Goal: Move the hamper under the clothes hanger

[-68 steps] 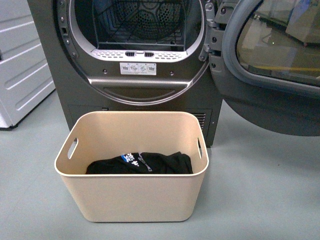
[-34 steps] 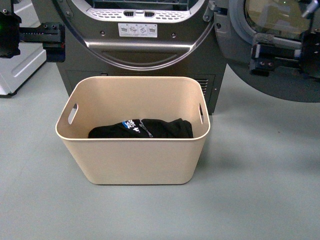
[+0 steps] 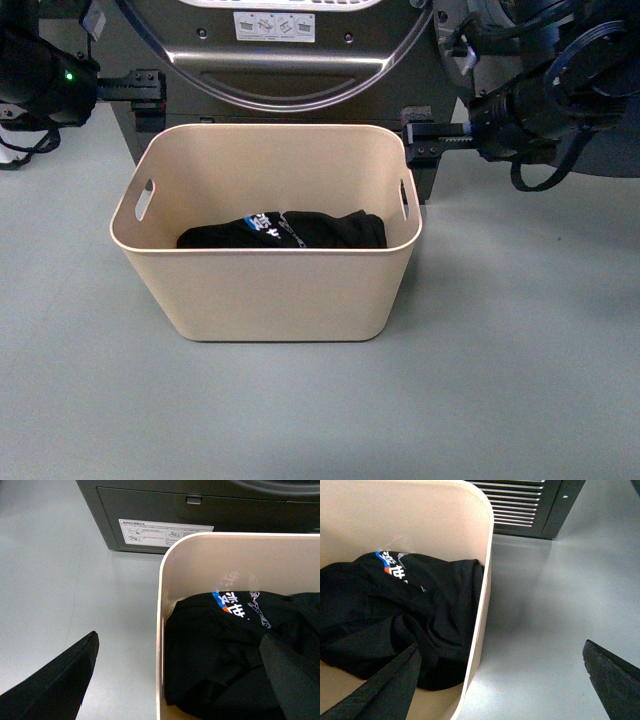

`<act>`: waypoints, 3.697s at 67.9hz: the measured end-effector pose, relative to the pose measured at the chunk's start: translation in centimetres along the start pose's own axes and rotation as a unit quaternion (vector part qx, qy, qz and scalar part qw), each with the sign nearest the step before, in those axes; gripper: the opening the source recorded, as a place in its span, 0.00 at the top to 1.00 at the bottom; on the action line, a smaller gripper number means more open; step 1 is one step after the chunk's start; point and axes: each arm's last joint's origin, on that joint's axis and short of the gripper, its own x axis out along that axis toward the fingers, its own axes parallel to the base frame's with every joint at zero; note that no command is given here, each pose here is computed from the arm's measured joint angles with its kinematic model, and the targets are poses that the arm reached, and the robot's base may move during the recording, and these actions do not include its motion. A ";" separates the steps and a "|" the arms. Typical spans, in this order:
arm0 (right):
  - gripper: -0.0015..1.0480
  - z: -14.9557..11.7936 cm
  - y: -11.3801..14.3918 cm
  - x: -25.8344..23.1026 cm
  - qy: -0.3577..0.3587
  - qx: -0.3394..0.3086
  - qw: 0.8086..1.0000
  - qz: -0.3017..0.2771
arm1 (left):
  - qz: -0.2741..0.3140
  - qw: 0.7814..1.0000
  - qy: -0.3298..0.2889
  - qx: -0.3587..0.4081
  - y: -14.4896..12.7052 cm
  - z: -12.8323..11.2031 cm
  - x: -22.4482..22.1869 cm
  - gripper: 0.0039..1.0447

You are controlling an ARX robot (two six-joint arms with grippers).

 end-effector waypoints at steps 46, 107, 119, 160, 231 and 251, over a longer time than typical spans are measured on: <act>0.08 -0.8 2.2 6.3 0.027 -0.018 0.999 -0.019 | -0.016 0.999 0.032 0.005 -0.2 -2.8 3.7 0.06; 0.13 -2.8 1.4 8.5 0.036 -0.001 0.998 -0.054 | -0.007 0.996 0.081 0.027 0.0 -7.7 4.9 0.11; 0.40 -2.9 1.7 8.6 0.037 -0.003 0.997 -0.063 | 0.002 0.996 0.082 0.031 0.1 -7.9 4.9 0.38; 0.97 -3.5 2.5 8.9 0.046 -0.001 0.997 -0.069 | 0.003 0.997 0.072 0.017 -0.3 -7.9 4.5 0.96; 0.97 -3.1 2.9 7.5 0.027 -0.007 0.998 -0.063 | 0.004 0.998 0.066 0.015 -0.8 -7.3 3.4 0.96; 0.97 -3.1 3.1 7.5 0.027 -0.009 0.998 -0.061 | 0.007 0.998 0.067 0.012 -0.5 -7.4 3.4 0.96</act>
